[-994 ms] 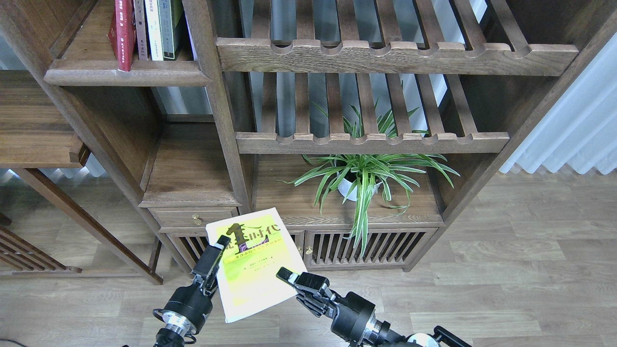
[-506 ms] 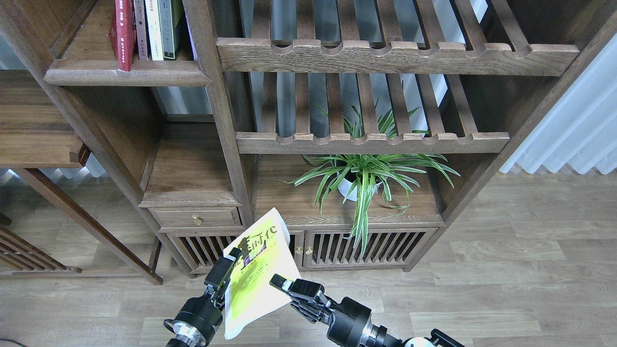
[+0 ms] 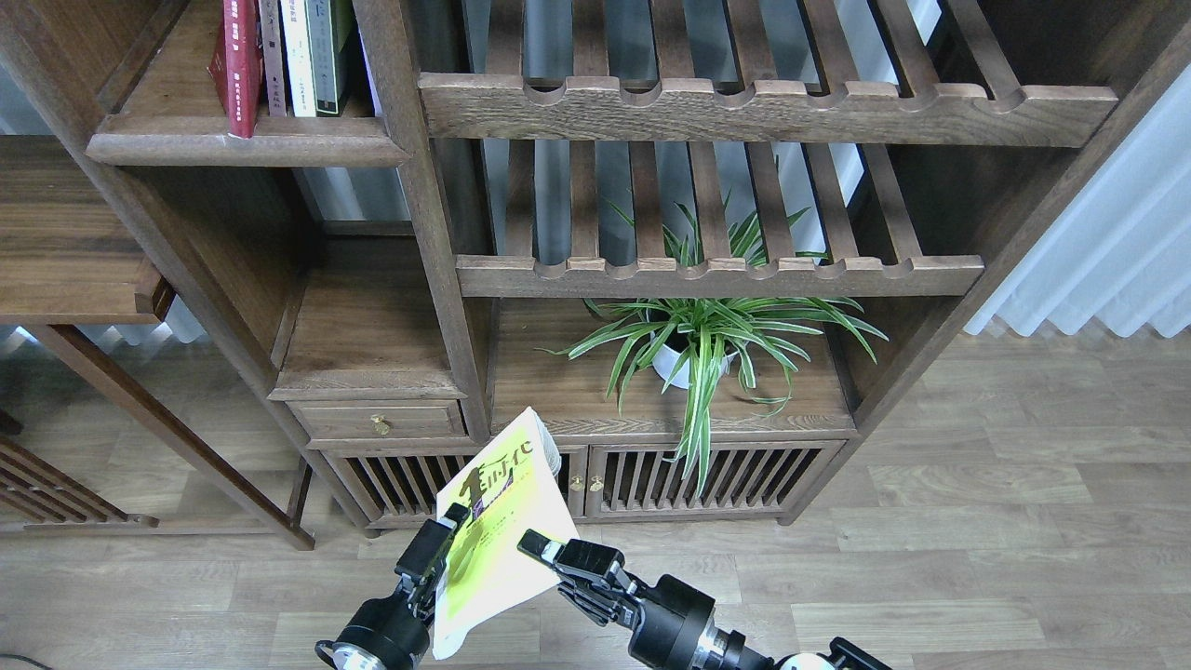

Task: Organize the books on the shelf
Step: 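Pass the yellow-green book from the right gripper to the left gripper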

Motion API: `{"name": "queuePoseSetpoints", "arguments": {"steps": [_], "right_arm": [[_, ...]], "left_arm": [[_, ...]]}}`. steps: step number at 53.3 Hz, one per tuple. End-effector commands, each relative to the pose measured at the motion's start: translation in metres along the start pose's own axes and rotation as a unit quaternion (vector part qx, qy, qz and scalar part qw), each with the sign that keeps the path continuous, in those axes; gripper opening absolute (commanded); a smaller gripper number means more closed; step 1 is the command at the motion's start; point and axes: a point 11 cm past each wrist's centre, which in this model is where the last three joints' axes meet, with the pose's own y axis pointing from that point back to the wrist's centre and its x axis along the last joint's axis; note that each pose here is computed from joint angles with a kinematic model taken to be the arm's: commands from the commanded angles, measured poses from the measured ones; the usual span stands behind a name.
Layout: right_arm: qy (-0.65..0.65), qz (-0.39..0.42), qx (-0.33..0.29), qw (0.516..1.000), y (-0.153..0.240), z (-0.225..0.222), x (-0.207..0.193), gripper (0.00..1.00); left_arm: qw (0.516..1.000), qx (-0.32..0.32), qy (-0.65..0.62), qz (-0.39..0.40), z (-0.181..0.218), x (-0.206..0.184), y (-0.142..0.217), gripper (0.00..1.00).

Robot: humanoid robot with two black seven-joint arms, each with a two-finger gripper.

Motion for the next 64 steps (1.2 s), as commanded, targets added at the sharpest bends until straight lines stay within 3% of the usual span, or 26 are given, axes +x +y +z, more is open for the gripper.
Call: {"name": "queuePoseSetpoints", "arguments": {"steps": [1,44,48,57,61,63,64], "right_arm": [[0.001,-0.003,-0.001,1.0,-0.001,0.001,-0.002,0.06],[-0.009,0.01,0.006,1.0,0.01,0.012,0.007,0.06],[-0.008,0.01,0.008,1.0,0.01,0.011,0.007,0.06],[-0.008,0.011,0.008,1.0,0.011,0.011,0.008,0.06],[-0.008,0.012,0.01,1.0,0.011,0.01,0.009,0.07],[-0.008,0.011,0.01,1.0,0.011,0.01,0.009,0.07],[-0.007,0.011,0.01,1.0,0.011,0.01,0.008,0.07]], "left_arm": [[1.0,-0.002,0.008,0.003,-0.004,0.002,-0.001,0.99],[1.0,0.008,0.024,-0.018,-0.017,-0.013,-0.006,0.96],[1.0,0.004,0.025,-0.018,-0.015,-0.013,-0.006,0.87],[1.0,0.004,0.018,-0.013,-0.009,-0.01,-0.003,0.77],[1.0,-0.006,0.021,-0.011,-0.005,-0.008,-0.002,0.61],[1.0,-0.012,0.021,-0.009,-0.001,-0.007,-0.001,0.5],[1.0,-0.015,0.021,-0.008,0.0,-0.006,-0.001,0.4]]}}
